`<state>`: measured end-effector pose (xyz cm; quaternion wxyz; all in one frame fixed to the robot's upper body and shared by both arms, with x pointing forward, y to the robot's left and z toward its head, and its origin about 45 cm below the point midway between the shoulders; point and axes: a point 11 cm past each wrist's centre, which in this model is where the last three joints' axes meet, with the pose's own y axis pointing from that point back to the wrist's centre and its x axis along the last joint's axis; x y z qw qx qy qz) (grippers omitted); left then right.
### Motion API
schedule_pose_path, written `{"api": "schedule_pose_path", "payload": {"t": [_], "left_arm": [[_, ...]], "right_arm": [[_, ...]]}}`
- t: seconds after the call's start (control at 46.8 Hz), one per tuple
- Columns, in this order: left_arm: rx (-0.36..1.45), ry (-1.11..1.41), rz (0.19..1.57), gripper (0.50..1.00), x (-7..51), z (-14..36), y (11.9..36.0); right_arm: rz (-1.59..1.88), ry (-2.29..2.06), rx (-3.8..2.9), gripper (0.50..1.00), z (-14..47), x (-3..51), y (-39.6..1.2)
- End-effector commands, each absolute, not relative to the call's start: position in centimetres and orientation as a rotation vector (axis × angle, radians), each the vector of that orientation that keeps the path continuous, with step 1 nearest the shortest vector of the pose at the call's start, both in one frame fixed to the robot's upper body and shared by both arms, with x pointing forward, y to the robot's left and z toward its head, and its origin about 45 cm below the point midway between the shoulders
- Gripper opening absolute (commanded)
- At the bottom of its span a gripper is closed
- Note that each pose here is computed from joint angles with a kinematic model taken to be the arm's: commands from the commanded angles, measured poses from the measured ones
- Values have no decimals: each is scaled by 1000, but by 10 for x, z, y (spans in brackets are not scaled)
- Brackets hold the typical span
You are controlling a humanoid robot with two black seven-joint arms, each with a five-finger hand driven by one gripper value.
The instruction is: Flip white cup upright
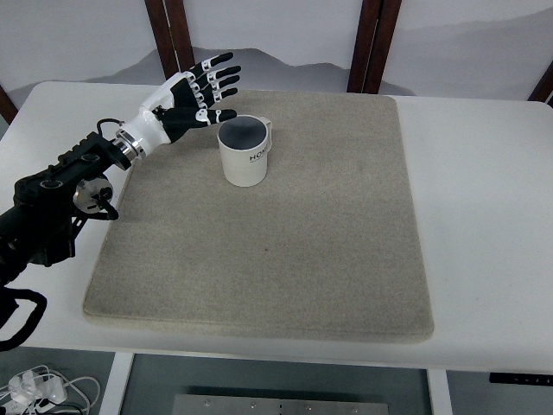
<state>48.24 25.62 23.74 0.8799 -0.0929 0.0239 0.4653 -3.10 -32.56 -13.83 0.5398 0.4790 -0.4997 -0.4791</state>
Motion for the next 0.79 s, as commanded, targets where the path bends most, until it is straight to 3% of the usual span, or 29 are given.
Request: {"api": "schedule_pose_path", "payload": {"t": [0.0, 0.171, 0.578, 0.77], "left_arm": [[-210, 23, 985, 996, 488, 252, 265], [-285, -15, 1025, 996, 500, 288, 282], [-318, -53, 1065, 984, 512, 314, 290], [-494, 5, 1135, 981, 515, 329, 307]], "right_arm": [[-1138, -1188, 1138, 952, -138, -31, -326], [-1138, -1188, 1138, 952, -138, -31, -326], [-1139, -1187, 1140, 952, -138, -31, -325], [-1138, -1188, 1138, 952, -138, -31, -326]]}}
